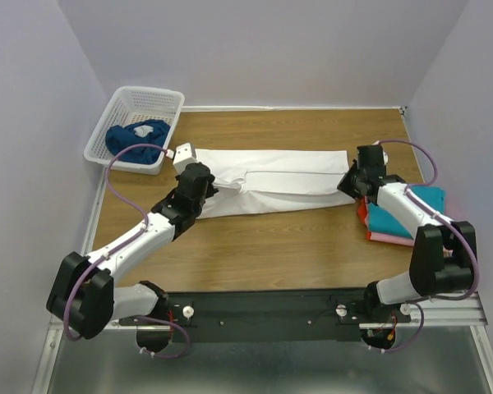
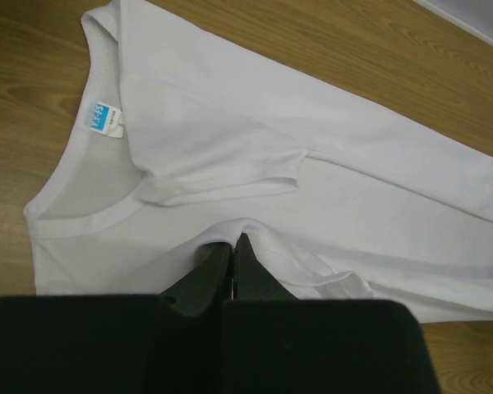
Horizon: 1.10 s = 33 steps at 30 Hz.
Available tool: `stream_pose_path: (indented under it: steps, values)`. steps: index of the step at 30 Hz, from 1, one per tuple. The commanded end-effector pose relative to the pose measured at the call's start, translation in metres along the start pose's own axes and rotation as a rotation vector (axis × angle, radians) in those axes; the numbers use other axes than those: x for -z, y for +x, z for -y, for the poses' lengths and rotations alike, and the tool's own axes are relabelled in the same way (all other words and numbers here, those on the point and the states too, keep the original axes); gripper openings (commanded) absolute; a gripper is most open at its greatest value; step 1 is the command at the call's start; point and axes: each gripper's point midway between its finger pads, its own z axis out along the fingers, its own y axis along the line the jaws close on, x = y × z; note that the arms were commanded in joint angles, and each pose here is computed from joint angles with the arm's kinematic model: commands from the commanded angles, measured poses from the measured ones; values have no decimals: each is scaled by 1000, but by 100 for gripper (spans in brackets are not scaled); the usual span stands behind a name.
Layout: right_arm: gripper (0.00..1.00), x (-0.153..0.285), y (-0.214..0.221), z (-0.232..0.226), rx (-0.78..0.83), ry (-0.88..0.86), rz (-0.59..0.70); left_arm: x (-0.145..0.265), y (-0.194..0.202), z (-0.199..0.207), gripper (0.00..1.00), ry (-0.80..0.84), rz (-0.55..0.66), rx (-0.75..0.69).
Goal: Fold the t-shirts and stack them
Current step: Fold the tshirt
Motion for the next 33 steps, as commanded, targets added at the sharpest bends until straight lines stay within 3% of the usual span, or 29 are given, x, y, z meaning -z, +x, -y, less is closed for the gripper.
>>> stream_pose_path:
  steps: [1, 18, 29, 32, 33]
  values:
    - [4, -10, -11, -6, 23, 12, 3, -12, -27, 11, 0, 36, 64, -32]
    - [6, -53, -36, -21, 34, 58, 3, -82, -29, 8, 0, 59, 3, -116]
    - [11, -84, -39, -22, 29, 93, -18, -126, -5, -5, 0, 36, -95, -146]
    - [23, -94, -43, -23, 27, 105, -13, -136, -7, -7, 0, 26, -94, -145]
    - [25, -98, -46, -22, 28, 125, 1, -140, -13, -4, 8, 30, -84, -143]
